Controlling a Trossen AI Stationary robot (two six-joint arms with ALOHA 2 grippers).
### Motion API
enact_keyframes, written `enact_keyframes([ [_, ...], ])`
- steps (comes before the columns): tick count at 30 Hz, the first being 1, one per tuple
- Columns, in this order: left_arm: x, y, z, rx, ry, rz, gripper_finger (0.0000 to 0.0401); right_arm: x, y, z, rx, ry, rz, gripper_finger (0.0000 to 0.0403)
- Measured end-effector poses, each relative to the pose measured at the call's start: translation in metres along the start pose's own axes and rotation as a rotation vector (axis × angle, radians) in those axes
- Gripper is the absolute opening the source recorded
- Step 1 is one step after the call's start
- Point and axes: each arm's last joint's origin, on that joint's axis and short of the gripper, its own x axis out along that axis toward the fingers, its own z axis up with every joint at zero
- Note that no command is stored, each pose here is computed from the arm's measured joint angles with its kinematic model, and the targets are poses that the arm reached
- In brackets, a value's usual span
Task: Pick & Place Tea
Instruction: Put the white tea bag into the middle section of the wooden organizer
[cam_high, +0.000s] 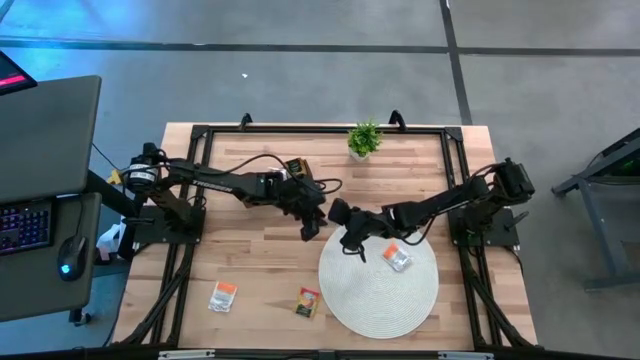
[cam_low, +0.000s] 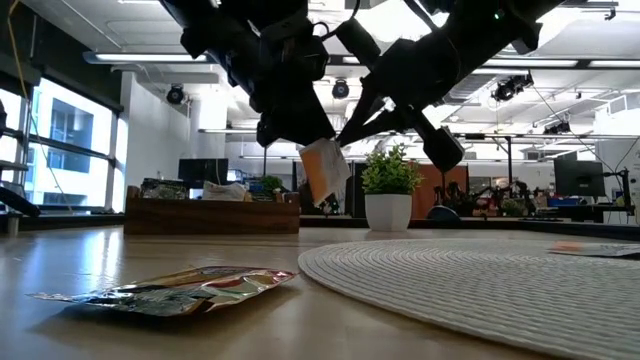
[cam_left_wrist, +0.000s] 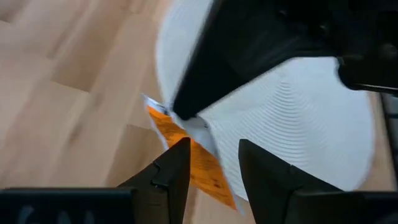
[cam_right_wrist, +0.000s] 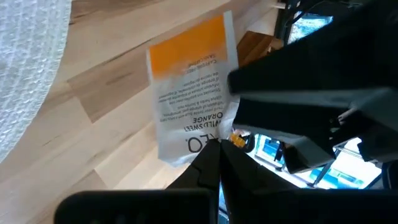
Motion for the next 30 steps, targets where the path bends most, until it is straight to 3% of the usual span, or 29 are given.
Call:
enact_keyframes([
  [5, -0.0001, 0.001, 0.0003, 0.002, -0.01, 0.031, 0.0106, 0.0001, -0.0017, 0.0012, 0.026, -0.043, -0.009, 0.0002],
  [14, -0.0005, 0.0009, 0.0002, 0.018, -0.007, 0.029, 0.0008, -0.0001, -0.0063, 0.0019, 0.106, -0.048, -0.052, 0.0002],
  [22, -0.0008, 0.0014, 0.0013, 0.022, -0.023, 0.057, 0.0002, -0.0006, -0.006, 0.0016, 0.281, -0.01, -0.059, 0.0003],
  [30, -0.0009, 0.0018, -0.0001, 0.017, -0.005, 0.059, 0.0001, -0.0006, -0.0059, 0.0019, 0.332, -0.023, -0.055, 0.0003],
])
